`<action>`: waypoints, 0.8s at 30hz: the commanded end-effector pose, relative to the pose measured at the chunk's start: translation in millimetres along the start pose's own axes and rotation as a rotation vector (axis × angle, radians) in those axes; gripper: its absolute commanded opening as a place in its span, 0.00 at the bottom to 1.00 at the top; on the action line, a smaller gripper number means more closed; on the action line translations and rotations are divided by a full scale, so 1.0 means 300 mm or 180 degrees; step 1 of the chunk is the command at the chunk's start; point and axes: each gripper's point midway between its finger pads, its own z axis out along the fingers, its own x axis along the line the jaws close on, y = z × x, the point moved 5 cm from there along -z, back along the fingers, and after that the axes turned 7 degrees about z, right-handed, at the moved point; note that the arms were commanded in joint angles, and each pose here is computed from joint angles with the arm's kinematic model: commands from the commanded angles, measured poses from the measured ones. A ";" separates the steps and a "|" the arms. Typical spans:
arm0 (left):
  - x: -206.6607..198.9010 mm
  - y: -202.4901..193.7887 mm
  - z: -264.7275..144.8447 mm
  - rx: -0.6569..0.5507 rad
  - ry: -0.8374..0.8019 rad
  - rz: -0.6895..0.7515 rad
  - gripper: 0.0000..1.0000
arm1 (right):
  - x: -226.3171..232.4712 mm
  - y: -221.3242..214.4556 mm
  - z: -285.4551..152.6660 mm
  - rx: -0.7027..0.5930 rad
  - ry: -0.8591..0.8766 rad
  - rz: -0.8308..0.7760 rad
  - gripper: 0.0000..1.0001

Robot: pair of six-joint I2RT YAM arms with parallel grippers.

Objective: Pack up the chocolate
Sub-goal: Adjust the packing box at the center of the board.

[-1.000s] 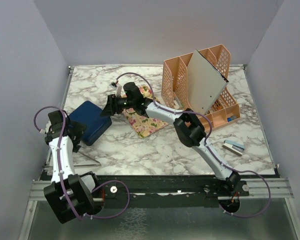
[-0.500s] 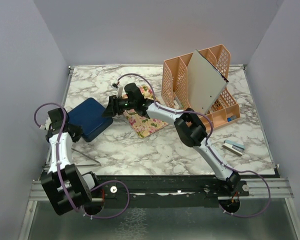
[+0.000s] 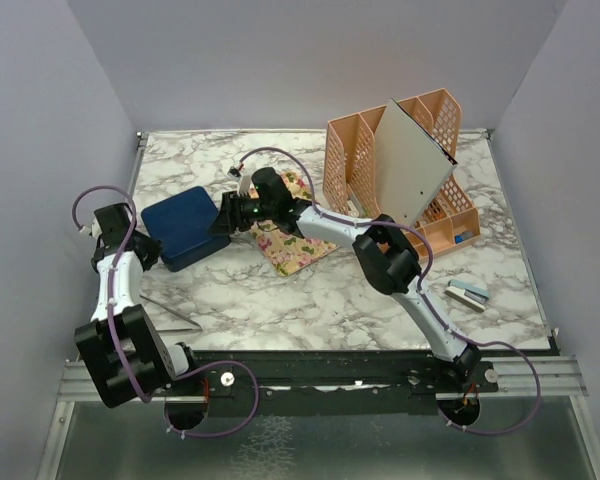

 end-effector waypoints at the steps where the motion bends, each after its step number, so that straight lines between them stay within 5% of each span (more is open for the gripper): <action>1: 0.003 0.028 -0.011 -0.0023 0.0022 0.0399 0.23 | -0.114 -0.118 -0.009 0.0358 -0.0417 0.0272 0.54; 7: 0.005 0.013 -0.055 -0.0022 -0.0090 0.0622 0.70 | -0.081 -0.081 -0.007 0.0309 -0.0378 0.0289 0.54; 12: 0.011 -0.005 -0.048 -0.0042 -0.0174 0.0736 0.78 | -0.043 -0.018 -0.029 0.0196 -0.0296 0.0325 0.55; 18: -0.052 0.152 -0.091 -0.0456 -0.0139 0.0899 0.74 | -0.016 0.148 -0.111 -0.0263 -0.0243 0.0303 0.55; 24: -0.023 0.187 -0.025 -0.0494 0.0126 0.0900 0.12 | -0.143 0.199 -0.143 -0.0410 -0.0813 0.0225 0.19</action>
